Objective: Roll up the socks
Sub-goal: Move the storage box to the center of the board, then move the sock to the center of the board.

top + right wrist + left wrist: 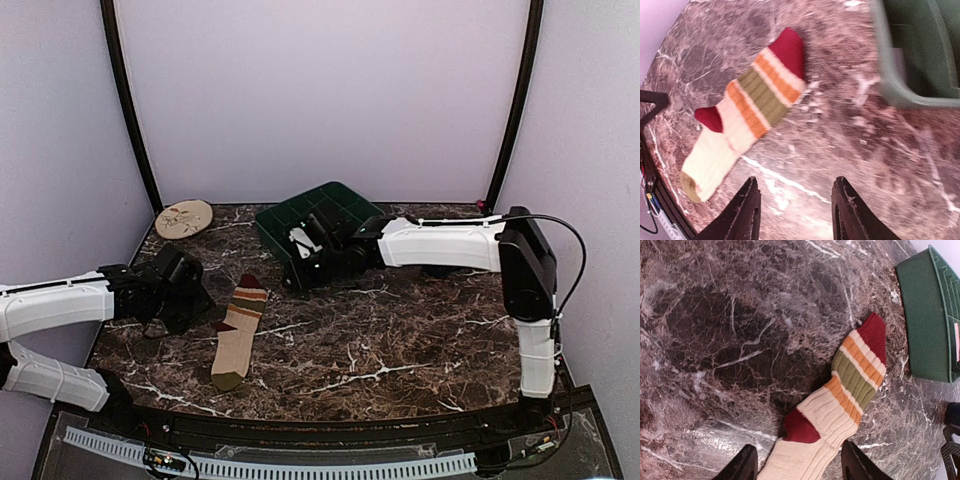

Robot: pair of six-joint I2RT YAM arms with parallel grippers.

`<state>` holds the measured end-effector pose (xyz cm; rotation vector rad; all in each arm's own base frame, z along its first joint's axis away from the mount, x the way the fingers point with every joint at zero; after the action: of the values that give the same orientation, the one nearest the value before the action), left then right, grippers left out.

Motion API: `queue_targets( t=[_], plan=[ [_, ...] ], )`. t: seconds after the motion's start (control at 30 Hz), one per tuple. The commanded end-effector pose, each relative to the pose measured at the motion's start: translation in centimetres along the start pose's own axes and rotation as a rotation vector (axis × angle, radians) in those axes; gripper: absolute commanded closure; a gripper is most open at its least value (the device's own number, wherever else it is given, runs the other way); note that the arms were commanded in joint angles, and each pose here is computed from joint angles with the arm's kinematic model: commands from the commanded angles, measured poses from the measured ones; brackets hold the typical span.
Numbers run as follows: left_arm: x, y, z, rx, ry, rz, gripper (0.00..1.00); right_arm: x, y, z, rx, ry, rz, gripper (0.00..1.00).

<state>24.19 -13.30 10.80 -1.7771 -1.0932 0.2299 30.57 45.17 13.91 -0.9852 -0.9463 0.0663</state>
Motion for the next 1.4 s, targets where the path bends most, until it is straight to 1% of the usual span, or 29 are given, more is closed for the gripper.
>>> queue_targets(
  t=[0.0, 0.1, 0.2, 0.33, 0.47, 0.7, 0.77, 0.83, 0.97, 1.0, 1.03, 1.2, 1.37],
  plan=[
    [-1.7, 0.6, 2.5, 0.037, 0.0, 0.077, 0.4, 2.1, 2.4, 3.1, 0.079, 0.022, -0.042, 0.55],
    [-2.3, 0.9, 3.4, 0.038, 0.02, 0.103, 0.4, 2.6, 4.3, 4.4, 0.093, 0.02, -0.037, 0.53],
    [-2.5, 1.0, 3.7, 0.028, 0.042, 0.115, 0.4, 2.6, 6.7, 4.1, 0.044, 0.031, -0.002, 0.53],
    [-2.6, 1.0, 3.6, 0.013, 0.084, 0.126, 0.4, 3.4, 8.8, 3.8, 0.011, 0.031, 0.009, 0.52],
    [-2.8, 1.0, 3.6, 0.006, 0.115, 0.144, 0.4, 2.3, 11.0, 3.2, -0.009, 0.043, 0.041, 0.5],
    [-3.7, 1.5, 3.5, -0.03, 0.147, 0.192, 0.4, 0.4, 13.2, 2.2, -0.021, 0.046, 0.077, 0.51],
    [-4.1, 1.7, 3.6, -0.035, 0.151, 0.212, 0.4, 0.0, 13.8, 2.1, -0.016, 0.046, 0.086, 0.54],
    [-4.5, 1.9, 3.9, -0.029, 0.157, 0.233, 0.4, -0.6, 14.2, 2.1, -0.012, 0.049, 0.099, 0.61],
    [-5.3, 2.3, 4.1, -0.024, 0.179, 0.274, 0.4, -1.5, 14.6, 2.3, 0.01, 0.073, 0.117, 0.84],
    [-5.4, 2.4, 4.0, -0.028, 0.182, 0.284, 0.4, -1.4, 14.3, 2.4, 0.017, 0.079, 0.11, 0.9],
    [-5.6, 2.5, 3.9, -0.03, 0.188, 0.293, 0.4, -1.3, 14.0, 2.5, 0.02, 0.086, 0.101, 0.99],
    [-6.2, 2.7, 3.4, -0.054, 0.208, 0.33, 0.4, -0.4, 10.9, 2.1, -0.035, 0.115, 0.014, 1.0],
    [-6.3, 2.4, 2.9, -0.07, 0.241, 0.341, 0.4, -1.6, 7.4, 1.7, -0.116, 0.152, -0.014, 1.0]
  ],
)
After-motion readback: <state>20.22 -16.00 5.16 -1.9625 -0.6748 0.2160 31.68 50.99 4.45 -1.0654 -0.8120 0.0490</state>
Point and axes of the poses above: each gripper's point midway between its finger pads, its own y axis out along the fingers, its own z axis along the line the jaws close on, x = y × z, the point moved 2 cm from there along -y, back along the fingers, and after that the axes turned 8 degrees about -y, right-handed, at the moved point
